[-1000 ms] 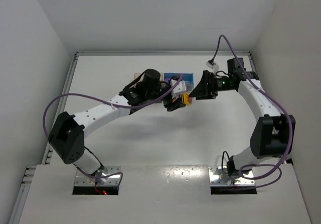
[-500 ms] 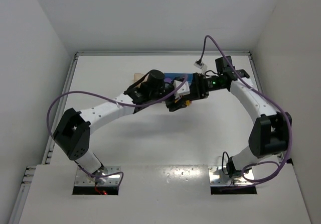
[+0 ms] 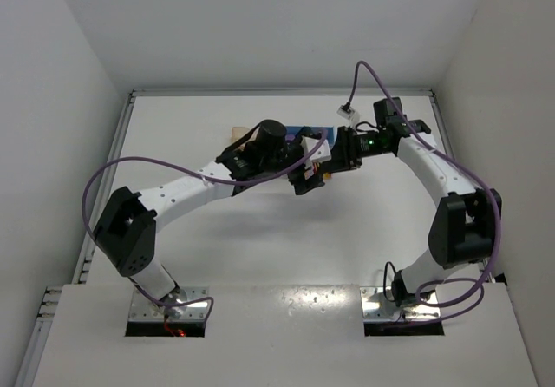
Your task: Sort the legos into containers by color
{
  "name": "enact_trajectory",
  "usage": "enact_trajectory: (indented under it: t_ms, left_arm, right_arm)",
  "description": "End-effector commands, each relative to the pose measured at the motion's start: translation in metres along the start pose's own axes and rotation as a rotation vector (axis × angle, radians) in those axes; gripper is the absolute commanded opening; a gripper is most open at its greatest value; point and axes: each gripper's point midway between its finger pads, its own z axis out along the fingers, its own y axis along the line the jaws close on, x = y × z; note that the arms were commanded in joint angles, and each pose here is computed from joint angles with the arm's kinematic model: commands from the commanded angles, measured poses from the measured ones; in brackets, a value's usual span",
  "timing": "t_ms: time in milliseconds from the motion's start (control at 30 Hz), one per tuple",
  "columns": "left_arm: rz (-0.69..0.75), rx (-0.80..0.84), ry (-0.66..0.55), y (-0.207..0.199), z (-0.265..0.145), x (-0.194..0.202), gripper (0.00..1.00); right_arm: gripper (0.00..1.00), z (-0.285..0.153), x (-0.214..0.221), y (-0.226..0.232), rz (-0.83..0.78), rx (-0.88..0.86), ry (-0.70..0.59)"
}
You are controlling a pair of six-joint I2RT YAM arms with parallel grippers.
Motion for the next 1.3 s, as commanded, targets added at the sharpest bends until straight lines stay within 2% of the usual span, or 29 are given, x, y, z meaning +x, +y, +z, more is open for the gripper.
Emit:
enact_trajectory:
  t_ms: [0,33,267,400,433,500,600,633,667,700,833,867,933,1267]
  left_arm:
    - [-0.043,-0.001,-0.03,-0.005,-0.004,-0.011,0.94]
    - [-0.042,-0.002,-0.032,-0.006,-0.007,-0.012,1.0]
    - [-0.117,-0.026,-0.031,-0.004,-0.022,-0.007,1.0]
    - [-0.308,0.035,-0.099,0.009,-0.042,-0.014,1.0]
    - [-0.407,0.038,-0.119,0.022,-0.054,-0.016,1.0]
    - [-0.503,0.182,-0.164,0.012,-0.061,-0.02,1.0]
    - [-0.75,0.384,-0.164,0.0,-0.069,-0.003,0.94]
    - [-0.736,0.414,-0.218,0.004,-0.069,-0.008,0.94]
    - [-0.889,0.455,-0.196,-0.003,-0.071,0.001,0.94]
    - [-0.933,0.517,-0.193,-0.011,-0.07,0.006,0.93]
    - [-1.002,0.632,-0.29,-0.02,-0.081,-0.008,0.94]
    - [-0.981,0.684,-0.346,-0.026,-0.094,-0.025,0.94]
    - [-0.932,0.731,-0.419,-0.032,-0.1,-0.032,0.95]
    - [-0.864,0.716,-0.502,-0.018,-0.105,-0.059,0.94]
  right_arm:
    - [0.0,-0.005,-0.01,0.017,-0.13,-0.087,-0.036]
    - [0.0,-0.01,-0.012,0.02,-0.136,-0.093,-0.048]
    - [0.0,-0.025,-0.008,0.022,-0.188,-0.089,-0.074]
    - [0.0,-0.03,0.004,0.021,-0.231,-0.064,-0.063]
    - [0.0,-0.034,0.007,0.02,-0.244,-0.058,-0.068]
    - [0.0,-0.037,0.015,0.019,-0.287,-0.054,-0.057]
    - [0.0,-0.04,0.022,0.031,-0.341,-0.106,-0.061]
    - [0.0,-0.039,0.024,0.032,-0.333,-0.122,-0.061]
    - [0.0,-0.04,0.024,0.037,-0.341,-0.137,-0.067]
    - [0.0,-0.04,0.022,0.039,-0.351,-0.15,-0.073]
    - [0.0,-0.039,0.015,0.047,-0.351,-0.176,-0.086]
    - [0.0,-0.038,0.013,0.048,-0.337,-0.193,-0.09]
    - [0.0,-0.037,0.007,0.054,-0.323,-0.212,-0.098]
    - [0.0,-0.022,-0.001,0.062,-0.282,-0.238,-0.075]
